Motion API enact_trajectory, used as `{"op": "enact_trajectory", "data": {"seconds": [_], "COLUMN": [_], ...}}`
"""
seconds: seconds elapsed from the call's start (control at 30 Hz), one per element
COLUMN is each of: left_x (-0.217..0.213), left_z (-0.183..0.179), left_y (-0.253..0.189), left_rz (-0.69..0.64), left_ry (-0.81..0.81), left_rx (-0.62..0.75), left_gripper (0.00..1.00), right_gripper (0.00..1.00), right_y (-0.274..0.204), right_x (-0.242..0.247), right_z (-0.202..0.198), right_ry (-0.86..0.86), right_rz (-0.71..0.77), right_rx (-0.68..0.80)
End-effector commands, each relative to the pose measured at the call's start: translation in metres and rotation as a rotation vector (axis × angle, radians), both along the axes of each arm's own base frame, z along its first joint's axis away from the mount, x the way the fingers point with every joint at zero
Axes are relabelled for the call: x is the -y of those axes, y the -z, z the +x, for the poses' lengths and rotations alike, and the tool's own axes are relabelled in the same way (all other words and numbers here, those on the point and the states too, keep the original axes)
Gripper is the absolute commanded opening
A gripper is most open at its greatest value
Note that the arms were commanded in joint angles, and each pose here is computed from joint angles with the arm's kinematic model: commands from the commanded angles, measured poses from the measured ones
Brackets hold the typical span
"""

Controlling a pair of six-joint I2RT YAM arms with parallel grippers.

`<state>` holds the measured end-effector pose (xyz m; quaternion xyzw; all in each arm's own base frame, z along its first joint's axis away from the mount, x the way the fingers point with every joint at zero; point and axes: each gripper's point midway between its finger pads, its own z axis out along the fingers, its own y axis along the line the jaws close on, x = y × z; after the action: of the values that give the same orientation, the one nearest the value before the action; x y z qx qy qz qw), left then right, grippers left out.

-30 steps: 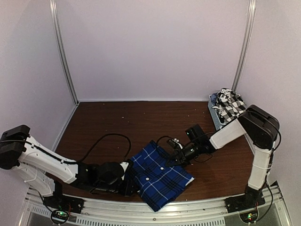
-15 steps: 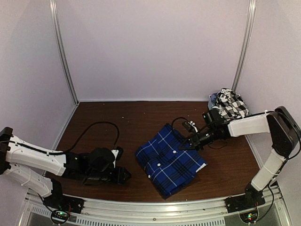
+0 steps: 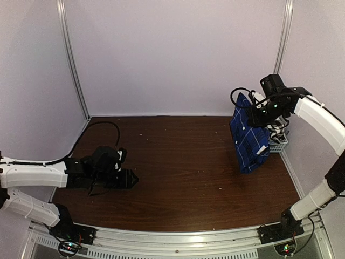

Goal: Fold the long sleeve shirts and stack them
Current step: Turn over the square-folded shirt at the center of the board.

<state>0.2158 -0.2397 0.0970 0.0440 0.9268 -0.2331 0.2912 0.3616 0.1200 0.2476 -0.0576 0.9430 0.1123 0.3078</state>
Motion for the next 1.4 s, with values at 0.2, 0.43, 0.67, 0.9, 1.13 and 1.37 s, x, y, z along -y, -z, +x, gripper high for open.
{"op": "enact_trajectory", "data": {"seconds": [0.2, 0.43, 0.67, 0.9, 1.13, 1.37], "left_x": [0.02, 0.021, 0.003, -0.011, -0.004, 0.015], "left_z": [0.014, 0.015, 0.008, 0.004, 0.005, 0.006], "left_y": [0.008, 0.015, 0.022, 0.022, 0.021, 0.012], "left_rz": [0.037, 0.051, 0.071, 0.08, 0.043, -0.061], "left_ry": [0.056, 0.051, 0.005, -0.021, -0.02, 0.014], "left_rx": [-0.025, -0.04, -0.05, -0.037, -0.035, -0.034], "left_gripper": [0.47, 0.47, 0.47, 0.48, 0.59, 0.8], "right_gripper": [0.0, 0.04, 0.21, 0.64, 0.78, 0.8], "right_y": [0.03, 0.078, 0.138, 0.131, 0.069, 0.068], "right_x": [0.005, -0.112, -0.242, -0.321, -0.288, -0.18], "right_z": [-0.005, -0.03, -0.08, -0.126, -0.118, -0.062], "right_ry": [0.117, -0.05, -0.276, -0.438, -0.417, -0.236], "right_rz": [-0.429, -0.461, -0.425, -0.267, -0.084, 0.059], "right_rx": [-0.075, -0.099, -0.129, -0.104, -0.022, -0.019]}}
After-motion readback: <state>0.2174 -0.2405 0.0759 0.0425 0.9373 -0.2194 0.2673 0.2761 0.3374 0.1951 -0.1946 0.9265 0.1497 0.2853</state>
